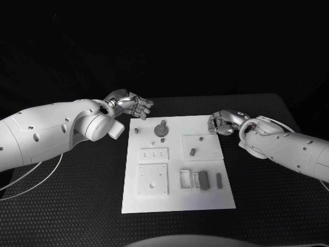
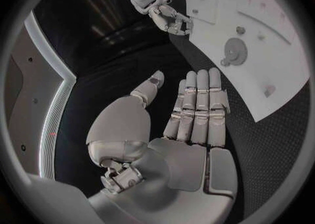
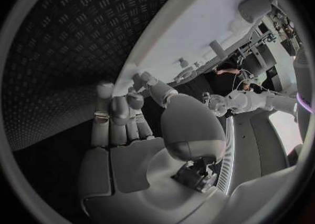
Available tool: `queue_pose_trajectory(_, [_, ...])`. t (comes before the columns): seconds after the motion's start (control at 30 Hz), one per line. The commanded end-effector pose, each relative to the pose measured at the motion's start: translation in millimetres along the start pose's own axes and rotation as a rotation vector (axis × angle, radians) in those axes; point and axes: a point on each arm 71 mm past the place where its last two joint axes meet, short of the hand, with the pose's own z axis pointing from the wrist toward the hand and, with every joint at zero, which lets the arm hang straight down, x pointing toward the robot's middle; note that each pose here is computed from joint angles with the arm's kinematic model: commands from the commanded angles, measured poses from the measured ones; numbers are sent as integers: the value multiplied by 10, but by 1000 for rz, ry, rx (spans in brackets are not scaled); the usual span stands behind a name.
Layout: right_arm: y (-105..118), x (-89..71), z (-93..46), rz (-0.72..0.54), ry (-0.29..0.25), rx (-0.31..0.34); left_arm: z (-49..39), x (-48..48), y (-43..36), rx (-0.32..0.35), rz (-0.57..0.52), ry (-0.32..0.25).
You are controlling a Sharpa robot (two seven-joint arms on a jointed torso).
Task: Assemble the parts on the task board
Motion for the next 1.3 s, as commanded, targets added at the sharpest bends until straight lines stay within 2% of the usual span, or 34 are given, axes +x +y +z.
queue_pose_trajectory(0.03, [17, 21, 3, -1, 12, -13, 4, 13, -17, 11, -2, 6])
queue_pose_trajectory(0.6, [33, 68, -2, -28, 10, -11, 5, 13, -18, 12, -2, 7])
queue_pose_trajectory(0.9, [48, 43, -6, -36, -55, -13, 8, 16, -18, 13, -2, 8])
queue_pose_trajectory(1.3, [39, 25, -15, -12, -79, -7, 9, 17, -16, 12, -2, 11])
